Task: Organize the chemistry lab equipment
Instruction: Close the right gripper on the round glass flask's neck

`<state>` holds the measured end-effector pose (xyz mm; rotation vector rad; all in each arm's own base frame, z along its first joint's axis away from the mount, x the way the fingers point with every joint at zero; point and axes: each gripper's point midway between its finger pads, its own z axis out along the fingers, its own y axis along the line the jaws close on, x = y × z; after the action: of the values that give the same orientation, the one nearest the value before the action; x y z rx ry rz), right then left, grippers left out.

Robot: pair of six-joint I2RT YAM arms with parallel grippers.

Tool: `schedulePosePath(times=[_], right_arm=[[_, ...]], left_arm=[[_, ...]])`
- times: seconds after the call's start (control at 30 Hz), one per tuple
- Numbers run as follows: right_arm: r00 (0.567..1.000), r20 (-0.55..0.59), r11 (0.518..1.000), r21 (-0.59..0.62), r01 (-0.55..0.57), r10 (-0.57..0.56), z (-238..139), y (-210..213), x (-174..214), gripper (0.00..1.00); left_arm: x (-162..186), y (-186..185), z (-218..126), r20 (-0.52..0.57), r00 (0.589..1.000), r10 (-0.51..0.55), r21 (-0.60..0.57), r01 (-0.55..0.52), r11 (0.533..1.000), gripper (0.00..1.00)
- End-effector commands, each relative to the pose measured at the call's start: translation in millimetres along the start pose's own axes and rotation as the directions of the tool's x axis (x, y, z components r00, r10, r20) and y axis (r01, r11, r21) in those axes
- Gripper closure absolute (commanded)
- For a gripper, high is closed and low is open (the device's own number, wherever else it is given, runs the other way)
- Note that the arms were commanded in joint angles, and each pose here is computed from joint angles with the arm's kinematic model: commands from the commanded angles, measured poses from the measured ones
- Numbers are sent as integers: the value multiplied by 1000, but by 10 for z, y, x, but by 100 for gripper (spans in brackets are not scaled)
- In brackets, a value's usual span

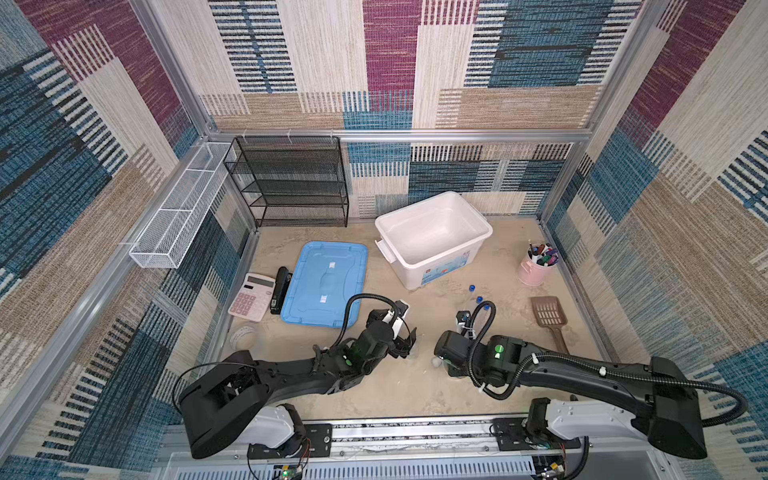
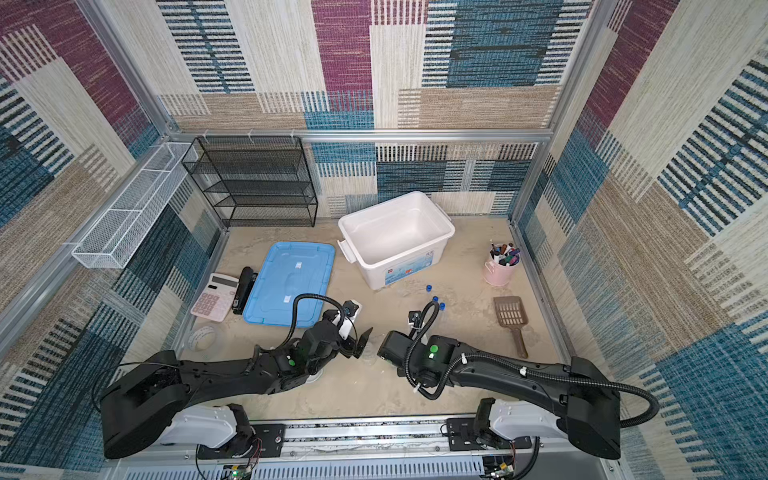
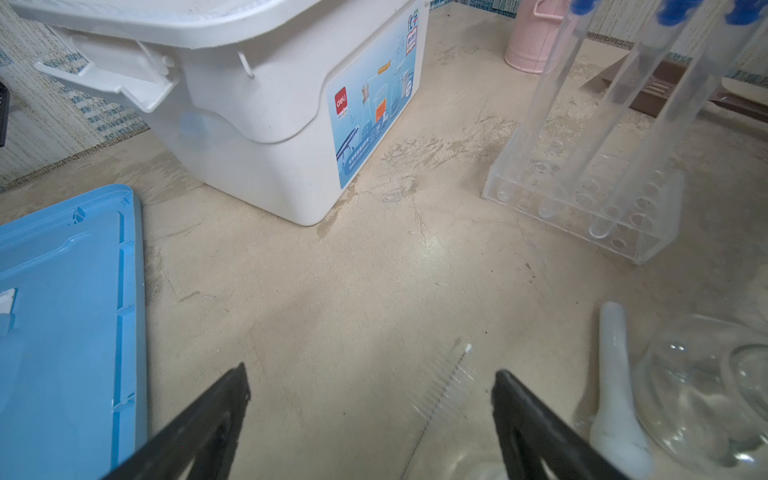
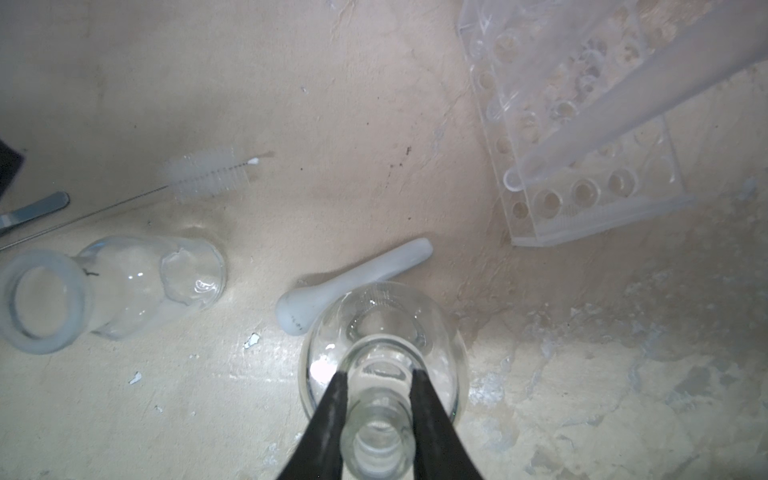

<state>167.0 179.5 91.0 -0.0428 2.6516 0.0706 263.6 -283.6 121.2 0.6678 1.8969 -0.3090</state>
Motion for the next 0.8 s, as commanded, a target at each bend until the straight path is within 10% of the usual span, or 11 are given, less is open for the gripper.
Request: schedulePosePath(times=[0.0, 0.77], right_arm=[[1000, -12, 1000, -8, 6, -6, 1, 17, 19, 77], [999, 44, 999, -30, 17, -16, -224, 80, -207, 83]], left_arm=[[-33, 22, -2, 16, 1000, -15, -14, 15, 1000, 7], [-57, 37, -4, 17, 1000, -8, -22, 9, 1000, 6]])
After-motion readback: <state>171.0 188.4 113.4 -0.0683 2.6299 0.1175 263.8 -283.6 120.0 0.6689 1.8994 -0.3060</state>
